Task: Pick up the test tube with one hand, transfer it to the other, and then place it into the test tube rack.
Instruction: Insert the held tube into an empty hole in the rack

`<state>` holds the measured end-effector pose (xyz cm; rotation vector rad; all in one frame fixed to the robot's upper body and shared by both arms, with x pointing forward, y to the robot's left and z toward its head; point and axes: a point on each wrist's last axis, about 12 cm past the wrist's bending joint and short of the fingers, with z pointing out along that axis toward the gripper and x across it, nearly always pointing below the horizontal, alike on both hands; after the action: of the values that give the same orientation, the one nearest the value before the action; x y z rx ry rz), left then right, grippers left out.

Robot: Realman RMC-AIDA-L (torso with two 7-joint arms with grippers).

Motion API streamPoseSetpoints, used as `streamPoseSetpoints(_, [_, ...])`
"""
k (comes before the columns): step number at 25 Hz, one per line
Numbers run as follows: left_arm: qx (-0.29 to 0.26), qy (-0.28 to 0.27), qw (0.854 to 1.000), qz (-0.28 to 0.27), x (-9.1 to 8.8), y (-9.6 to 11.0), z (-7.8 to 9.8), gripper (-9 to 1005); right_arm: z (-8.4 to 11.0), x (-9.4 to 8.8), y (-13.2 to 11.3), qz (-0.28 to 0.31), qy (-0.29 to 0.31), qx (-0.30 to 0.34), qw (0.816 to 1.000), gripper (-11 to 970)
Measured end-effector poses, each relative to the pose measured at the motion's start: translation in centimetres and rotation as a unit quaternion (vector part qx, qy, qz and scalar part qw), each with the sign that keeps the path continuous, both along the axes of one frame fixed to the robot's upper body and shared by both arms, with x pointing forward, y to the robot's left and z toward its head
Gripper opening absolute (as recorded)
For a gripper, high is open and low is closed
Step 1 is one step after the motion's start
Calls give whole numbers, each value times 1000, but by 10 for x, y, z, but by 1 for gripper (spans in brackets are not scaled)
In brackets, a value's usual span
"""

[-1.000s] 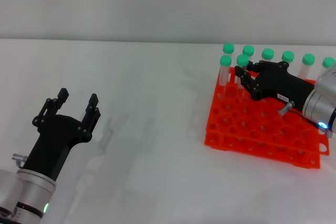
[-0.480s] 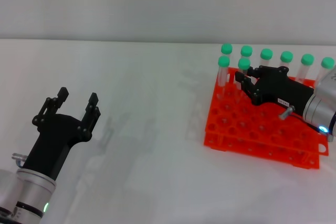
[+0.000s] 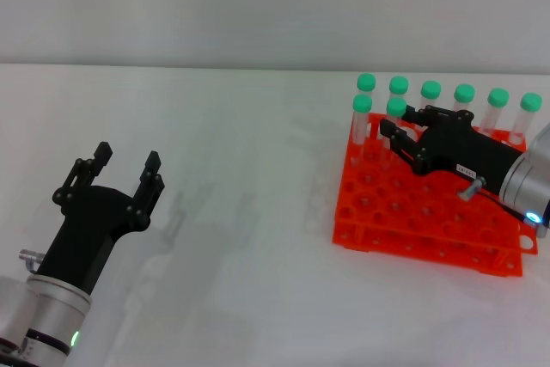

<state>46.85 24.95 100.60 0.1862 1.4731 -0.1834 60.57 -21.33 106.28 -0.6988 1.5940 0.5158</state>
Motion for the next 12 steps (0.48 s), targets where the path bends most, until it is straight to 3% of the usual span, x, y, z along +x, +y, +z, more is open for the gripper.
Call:
streamPoseSetpoints(6, [0, -1, 1000, 0, 0, 0, 0, 653, -1, -1, 0, 2, 2, -3, 1000, 356])
streamPoseSetpoints(12, [1, -1, 1000, 0, 1, 0, 0, 653, -3, -2, -2, -1, 5, -4, 1000, 579])
